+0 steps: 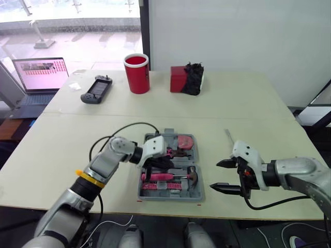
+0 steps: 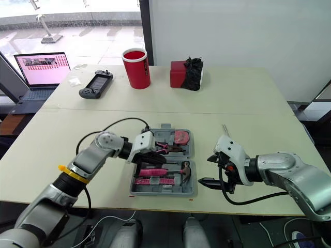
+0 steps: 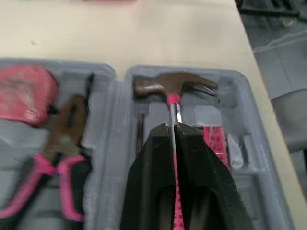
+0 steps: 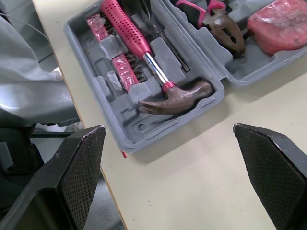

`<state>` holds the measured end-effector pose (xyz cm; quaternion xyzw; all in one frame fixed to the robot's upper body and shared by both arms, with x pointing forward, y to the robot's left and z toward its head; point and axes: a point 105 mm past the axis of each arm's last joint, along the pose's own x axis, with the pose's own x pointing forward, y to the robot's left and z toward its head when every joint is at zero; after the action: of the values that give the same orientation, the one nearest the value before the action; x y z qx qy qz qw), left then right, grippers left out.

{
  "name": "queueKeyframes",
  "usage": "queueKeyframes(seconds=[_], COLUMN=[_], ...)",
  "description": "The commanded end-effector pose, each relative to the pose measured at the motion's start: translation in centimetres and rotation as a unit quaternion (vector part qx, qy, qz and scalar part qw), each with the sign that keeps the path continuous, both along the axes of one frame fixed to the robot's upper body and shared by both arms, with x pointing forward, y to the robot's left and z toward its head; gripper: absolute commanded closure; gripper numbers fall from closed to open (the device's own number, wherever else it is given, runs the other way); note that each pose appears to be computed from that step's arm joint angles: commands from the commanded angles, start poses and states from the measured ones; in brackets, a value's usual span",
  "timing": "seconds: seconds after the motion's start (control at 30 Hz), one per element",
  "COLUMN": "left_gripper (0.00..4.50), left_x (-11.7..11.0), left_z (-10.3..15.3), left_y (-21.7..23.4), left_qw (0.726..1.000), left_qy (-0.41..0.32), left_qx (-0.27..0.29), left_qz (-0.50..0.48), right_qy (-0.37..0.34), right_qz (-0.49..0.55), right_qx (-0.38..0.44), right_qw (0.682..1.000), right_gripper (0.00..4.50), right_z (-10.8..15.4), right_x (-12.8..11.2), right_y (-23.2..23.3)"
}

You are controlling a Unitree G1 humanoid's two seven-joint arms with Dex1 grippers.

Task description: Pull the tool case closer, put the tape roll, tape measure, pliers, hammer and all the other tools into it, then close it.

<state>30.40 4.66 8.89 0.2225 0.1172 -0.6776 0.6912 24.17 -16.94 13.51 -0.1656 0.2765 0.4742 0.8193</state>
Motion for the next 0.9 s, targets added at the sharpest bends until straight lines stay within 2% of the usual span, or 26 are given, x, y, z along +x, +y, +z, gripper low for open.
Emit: queueKeyframes(seconds=[0.03,0.37,0.47,0.57,0.67,0.77,0.9], left_gripper=[4.41,4.41,4.41,4.41,4.41,4.41,4.41], left_x=[-0.3,-0.8,-0.7,-2.1,-3.3,-3.6,-1.7], left_z=[-0.2,-5.0,-6.9,-9.0,-9.9,-10.2,-7.0], left_y=[0.1,0.9,1.4,2.1,2.3,2.5,1.7], left_qw=[1.0,0.998,0.996,0.992,0.989,0.988,0.994], left_qy=[-0.021,-0.006,0.041,0.077,0.111,0.116,0.09], left_qx=[0.008,0.066,0.065,0.09,0.093,0.095,0.023], left_qz=[-0.021,0.006,0.049,0.039,0.03,0.029,0.051], right_qy=[-0.022,-0.027,-0.026,-0.025,-0.024,-0.024,-0.026], right_qz=[0.015,0.02,0.021,0.021,0.021,0.021,0.019], right_qx=[0.0,-0.007,-0.006,-0.006,-0.004,-0.002,0.005], right_qw=[1.0,0.999,0.999,0.999,0.999,1.0,0.999], right_gripper=[0.0,0.0,0.0,0.0,0.0,0.0,0.0], right_z=[0.9,1.2,1.2,1.1,1.1,1.1,0.9], right_x=[0.1,0.2,0.1,0.1,0.0,0.1,0.0], right_y=[0.5,0.7,0.7,0.7,0.7,0.6,0.5])
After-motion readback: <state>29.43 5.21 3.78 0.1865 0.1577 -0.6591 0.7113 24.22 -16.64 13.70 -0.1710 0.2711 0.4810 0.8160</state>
